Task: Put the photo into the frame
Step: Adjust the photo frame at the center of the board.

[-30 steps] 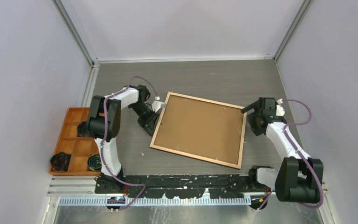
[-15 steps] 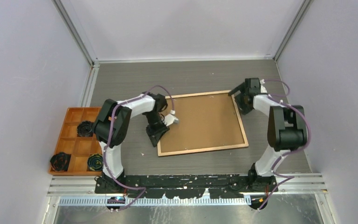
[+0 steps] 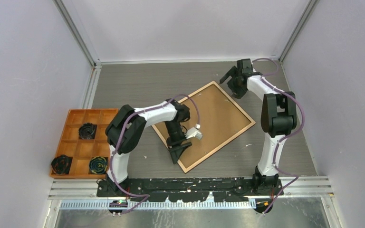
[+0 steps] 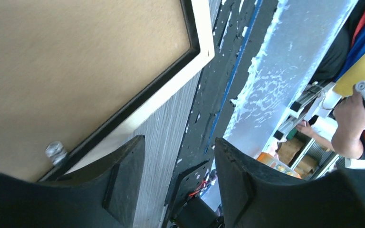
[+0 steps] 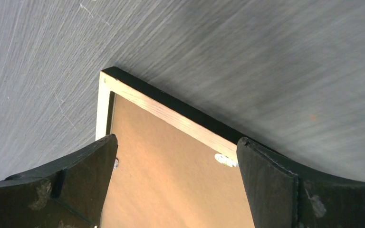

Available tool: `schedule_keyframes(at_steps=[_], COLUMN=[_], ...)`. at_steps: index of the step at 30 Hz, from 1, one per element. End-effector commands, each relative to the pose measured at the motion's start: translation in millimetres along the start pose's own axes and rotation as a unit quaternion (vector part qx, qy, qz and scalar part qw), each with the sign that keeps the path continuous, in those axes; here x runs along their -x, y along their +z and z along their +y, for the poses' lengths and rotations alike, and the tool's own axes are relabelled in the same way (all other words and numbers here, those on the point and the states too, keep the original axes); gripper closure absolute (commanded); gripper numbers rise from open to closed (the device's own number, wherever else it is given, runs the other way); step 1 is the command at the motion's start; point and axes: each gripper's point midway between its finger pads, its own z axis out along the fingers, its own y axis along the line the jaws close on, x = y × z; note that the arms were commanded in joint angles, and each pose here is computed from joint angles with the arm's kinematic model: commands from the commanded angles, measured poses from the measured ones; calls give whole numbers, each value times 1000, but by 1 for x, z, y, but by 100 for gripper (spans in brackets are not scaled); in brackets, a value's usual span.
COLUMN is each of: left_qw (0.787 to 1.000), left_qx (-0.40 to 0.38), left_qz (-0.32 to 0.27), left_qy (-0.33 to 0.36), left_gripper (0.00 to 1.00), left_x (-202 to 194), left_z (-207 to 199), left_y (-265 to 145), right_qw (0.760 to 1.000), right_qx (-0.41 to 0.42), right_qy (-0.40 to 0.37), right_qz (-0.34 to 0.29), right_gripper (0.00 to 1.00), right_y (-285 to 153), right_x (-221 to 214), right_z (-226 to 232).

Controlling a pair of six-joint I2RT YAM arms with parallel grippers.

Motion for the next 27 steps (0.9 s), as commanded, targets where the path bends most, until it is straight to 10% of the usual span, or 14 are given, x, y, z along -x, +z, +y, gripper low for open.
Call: schedule_keyframes(at_steps=[1, 13, 27], left_qw=[996, 921, 919], left_qx=[-21, 184, 106], left_qz=[-81, -279, -282], left_qy=[40, -202, -253], left_gripper=[41, 53, 60], left_x=[2, -12, -11], left_z=[-20, 188, 216], left_y=[-63, -234, -183], right_qw=[995, 996, 994], right_qx=[-42, -52, 24], right_qy=[4, 19, 104], right_qz=[-86, -68, 38], right_gripper=[0, 0, 0], right_y=[-70, -167, -165], right_x=[55, -34, -145], right_z=[-24, -106, -147])
